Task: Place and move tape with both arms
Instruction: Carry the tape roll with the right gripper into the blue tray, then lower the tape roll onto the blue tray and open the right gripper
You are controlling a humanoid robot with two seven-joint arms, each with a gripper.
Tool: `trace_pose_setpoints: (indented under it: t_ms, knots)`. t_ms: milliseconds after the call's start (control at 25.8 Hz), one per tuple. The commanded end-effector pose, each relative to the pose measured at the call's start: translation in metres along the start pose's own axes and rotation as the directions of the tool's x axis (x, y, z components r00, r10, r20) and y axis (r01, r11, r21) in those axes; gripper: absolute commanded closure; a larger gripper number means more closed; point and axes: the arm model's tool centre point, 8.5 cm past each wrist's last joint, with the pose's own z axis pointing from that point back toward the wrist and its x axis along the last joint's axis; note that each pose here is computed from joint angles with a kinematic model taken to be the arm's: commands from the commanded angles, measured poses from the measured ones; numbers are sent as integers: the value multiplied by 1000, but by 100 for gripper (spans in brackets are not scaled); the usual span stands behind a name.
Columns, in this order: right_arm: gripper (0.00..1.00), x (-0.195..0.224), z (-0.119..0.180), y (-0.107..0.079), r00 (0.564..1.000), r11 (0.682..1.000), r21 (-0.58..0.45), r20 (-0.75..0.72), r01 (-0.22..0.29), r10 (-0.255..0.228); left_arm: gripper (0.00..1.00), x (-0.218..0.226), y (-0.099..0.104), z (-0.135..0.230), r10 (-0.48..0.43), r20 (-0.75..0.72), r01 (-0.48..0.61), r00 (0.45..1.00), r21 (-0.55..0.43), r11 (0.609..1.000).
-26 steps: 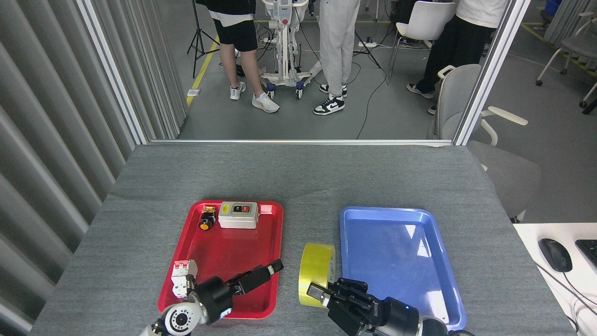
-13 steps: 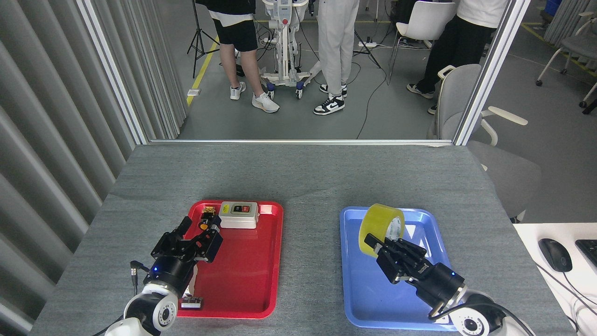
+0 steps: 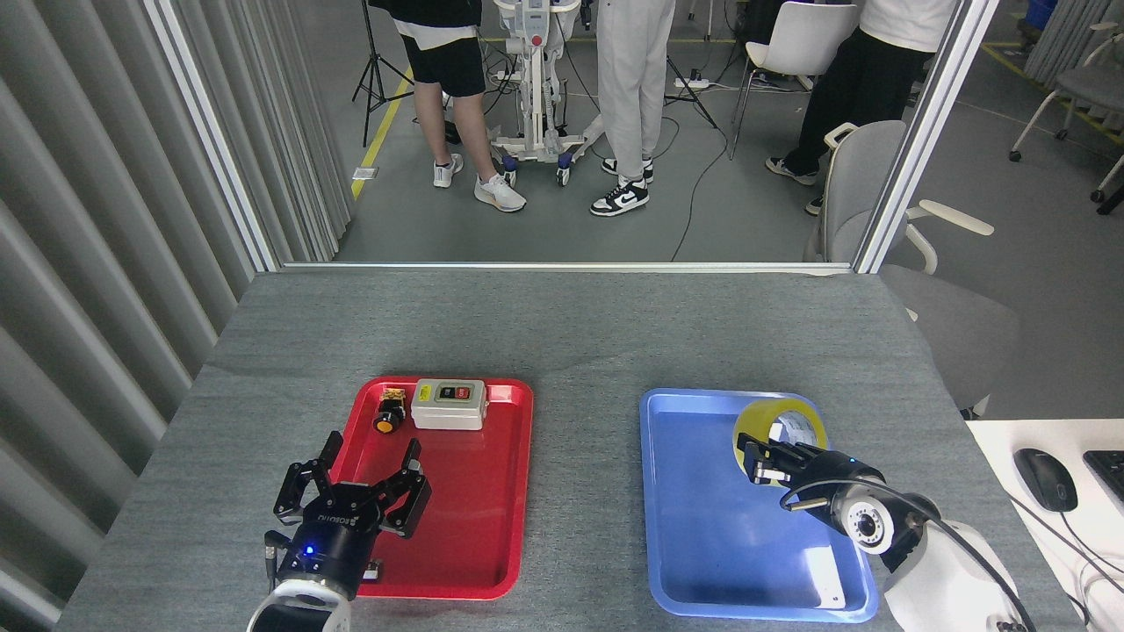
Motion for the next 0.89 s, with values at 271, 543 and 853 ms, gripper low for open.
trace_pose_setpoints:
  t_ms: [271,543,853]
  knots:
    - [81,21,-14,4,997,965,260,-63,-29,47,0,7,-18,4,8,15,-7,1000,-50,999]
    - [80,32,-19,9,997,938,347,-73,10,17,0,8,-30,6,18,6,-18,1000,-85,996]
    - [80,33,-23,19,986,930,367,-162,27,35,0,6,-22,2,7,1,-7,1000,-64,998]
